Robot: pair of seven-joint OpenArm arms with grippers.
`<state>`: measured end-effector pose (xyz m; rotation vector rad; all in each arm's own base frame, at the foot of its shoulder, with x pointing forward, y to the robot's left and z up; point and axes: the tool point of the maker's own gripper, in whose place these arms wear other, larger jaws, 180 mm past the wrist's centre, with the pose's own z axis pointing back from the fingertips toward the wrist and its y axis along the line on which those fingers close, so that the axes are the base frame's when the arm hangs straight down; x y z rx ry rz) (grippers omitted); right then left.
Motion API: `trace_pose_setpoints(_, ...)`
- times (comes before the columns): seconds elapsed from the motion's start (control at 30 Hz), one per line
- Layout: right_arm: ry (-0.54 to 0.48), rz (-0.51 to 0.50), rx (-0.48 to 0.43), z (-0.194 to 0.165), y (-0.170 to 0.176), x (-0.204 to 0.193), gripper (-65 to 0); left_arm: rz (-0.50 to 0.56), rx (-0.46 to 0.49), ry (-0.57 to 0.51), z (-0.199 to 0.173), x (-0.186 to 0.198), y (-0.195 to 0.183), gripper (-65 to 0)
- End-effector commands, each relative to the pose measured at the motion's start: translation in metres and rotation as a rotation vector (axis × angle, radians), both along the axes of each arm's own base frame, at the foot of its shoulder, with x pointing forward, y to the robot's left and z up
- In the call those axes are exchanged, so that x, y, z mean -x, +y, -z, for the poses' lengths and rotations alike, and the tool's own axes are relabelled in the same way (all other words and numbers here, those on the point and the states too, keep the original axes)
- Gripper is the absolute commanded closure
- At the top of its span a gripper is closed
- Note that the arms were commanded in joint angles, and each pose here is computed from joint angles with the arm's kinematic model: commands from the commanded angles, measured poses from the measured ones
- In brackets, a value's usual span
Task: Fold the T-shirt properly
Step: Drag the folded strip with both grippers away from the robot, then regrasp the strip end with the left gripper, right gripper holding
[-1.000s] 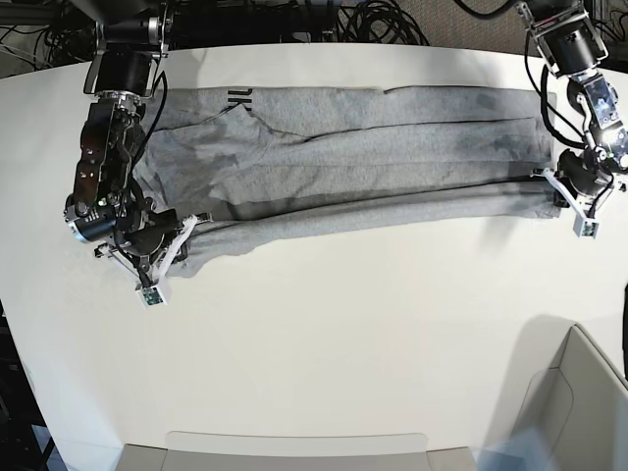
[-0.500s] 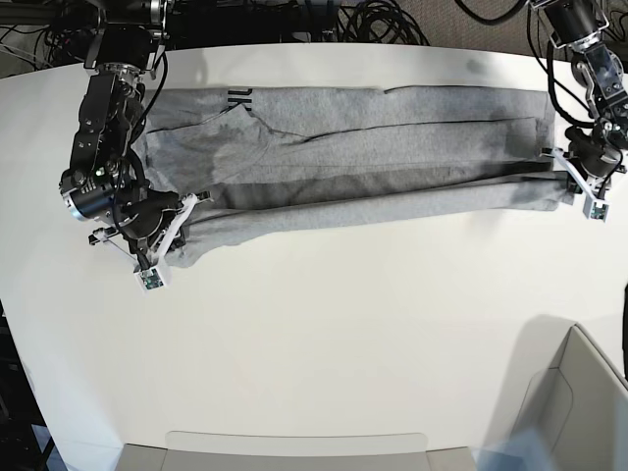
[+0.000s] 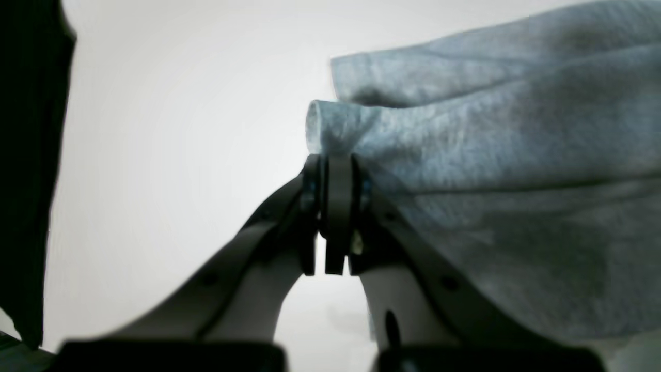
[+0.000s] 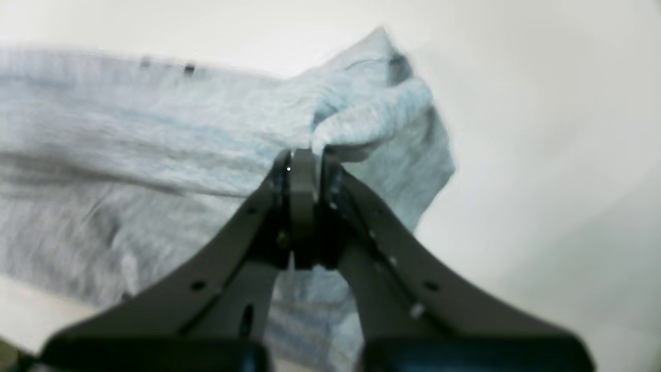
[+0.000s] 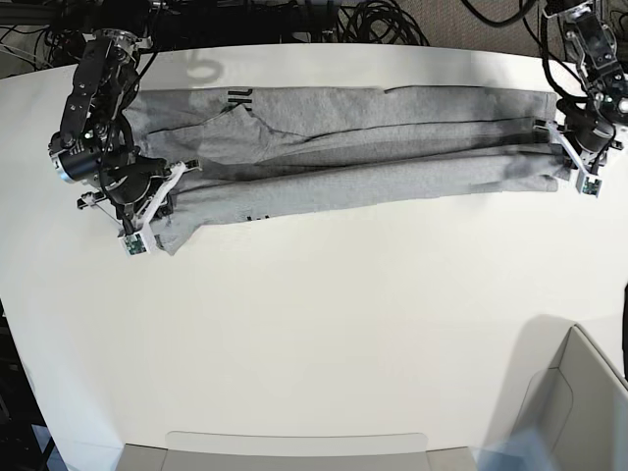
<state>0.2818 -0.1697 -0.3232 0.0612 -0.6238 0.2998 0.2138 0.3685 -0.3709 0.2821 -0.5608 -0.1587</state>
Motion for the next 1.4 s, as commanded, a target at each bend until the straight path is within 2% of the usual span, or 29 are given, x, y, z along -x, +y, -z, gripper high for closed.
trace_pose_setpoints(0.0, -0.029, -0.007, 0.001, -0.008, -0.003, -0.002, 0.0, 0.003, -0.040, -0.022, -0.013, -0.004, 0.009, 0.0)
trace_pose_setpoints(0.17, 0.008, -0.007, -0.049, 0.001, -0.003, 0.014, 0.0, -0.002, -0.020, -0.014, -0.006, 0.000, 0.003, 0.0)
trace_pose_setpoints(0.47, 0.066, -0.005, -0.047, 0.017, -0.003, 0.035, 0.0, -0.005, -0.011, 0.044, 0.008, 0.023, 0.000, 0.0)
trace_pose_setpoints(0.7, 0.091, -0.005, -0.046, 0.023, -0.003, 0.042, 0.0, -0.007, 0.023, 0.015, 0.014, 0.022, -0.011, 0.0)
trace_pose_setpoints(0.77, 0.094, -0.004, -0.045, 0.024, -0.003, 0.044, -3.0, -0.013, 0.020, 0.007, 0.012, 0.022, -0.008, -8.9)
trace_pose_setpoints(0.87, 0.099, -0.003, -0.046, 0.025, -0.003, 0.046, -12.5, -0.102, 0.021, -0.057, 0.002, 0.030, 0.007, -22.9)
trace_pose_setpoints(0.93, 0.099, -0.003, -0.046, 0.025, -0.003, 0.046, -16.9, -0.146, 0.004, -0.098, -0.010, 0.034, 0.018, -29.3)
trace_pose_setpoints(1.07, 0.096, -0.008, -0.049, 0.024, -0.002, 0.045, -19.9, -0.135, -0.016, -0.122, -0.020, 0.030, 0.019, -31.7)
trace_pose_setpoints(1.37, 0.089, -0.011, -0.050, 0.023, -0.001, 0.042, -20.1, -0.152, 0.002, -0.097, -0.011, 0.033, 0.022, -33.3)
